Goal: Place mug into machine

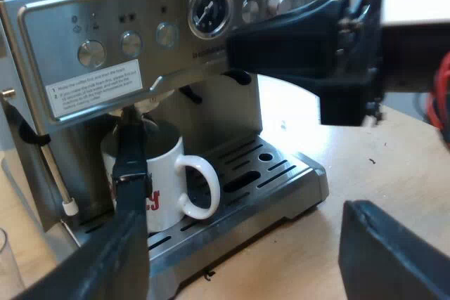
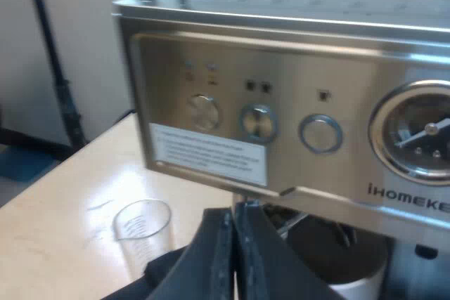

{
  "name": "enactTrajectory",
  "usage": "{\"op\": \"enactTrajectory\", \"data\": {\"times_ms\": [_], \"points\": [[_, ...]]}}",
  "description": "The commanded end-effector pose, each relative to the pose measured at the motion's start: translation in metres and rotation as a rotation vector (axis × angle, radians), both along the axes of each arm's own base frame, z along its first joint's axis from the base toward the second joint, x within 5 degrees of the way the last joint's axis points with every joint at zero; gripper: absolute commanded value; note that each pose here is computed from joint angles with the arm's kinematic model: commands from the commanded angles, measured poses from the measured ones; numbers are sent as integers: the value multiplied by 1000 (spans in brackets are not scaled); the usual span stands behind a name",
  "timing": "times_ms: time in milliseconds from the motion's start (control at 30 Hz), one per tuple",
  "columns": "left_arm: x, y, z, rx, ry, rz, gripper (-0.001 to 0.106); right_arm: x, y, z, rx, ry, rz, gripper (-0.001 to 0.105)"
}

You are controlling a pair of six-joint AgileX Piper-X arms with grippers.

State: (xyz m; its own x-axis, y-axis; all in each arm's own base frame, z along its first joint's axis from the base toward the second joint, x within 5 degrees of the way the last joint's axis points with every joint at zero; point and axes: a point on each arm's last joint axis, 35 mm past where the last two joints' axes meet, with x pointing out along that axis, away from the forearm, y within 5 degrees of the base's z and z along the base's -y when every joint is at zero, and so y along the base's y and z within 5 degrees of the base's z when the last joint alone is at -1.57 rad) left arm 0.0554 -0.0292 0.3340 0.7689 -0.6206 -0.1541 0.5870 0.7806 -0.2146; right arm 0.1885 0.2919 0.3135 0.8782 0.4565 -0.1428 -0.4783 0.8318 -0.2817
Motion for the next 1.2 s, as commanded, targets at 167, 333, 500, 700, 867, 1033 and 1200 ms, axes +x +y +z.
{"op": "enactTrajectory", "data": {"times_ms": [167,333,500,700,867,1033,1200], "points": [[8,-2,4,-29,10,3,60,24,8,4,12,-2,-16,0],[13,-3,2,-23,34,4,60,39,15,1,8,5,-19,0],[14,-4,5,-30,7,3,60,49,15,-2,4,8,-41,0],[13,-5,7,-35,-11,-21,60,58,10,-6,5,25,-69,0],[12,-7,8,-37,-15,-46,60,65,4,-6,12,30,-80,0],[19,-9,5,-29,13,-45,60,67,4,-7,17,36,-58,0],[26,-11,4,-24,31,-45,60,67,4,-7,21,39,-47,0]]}}
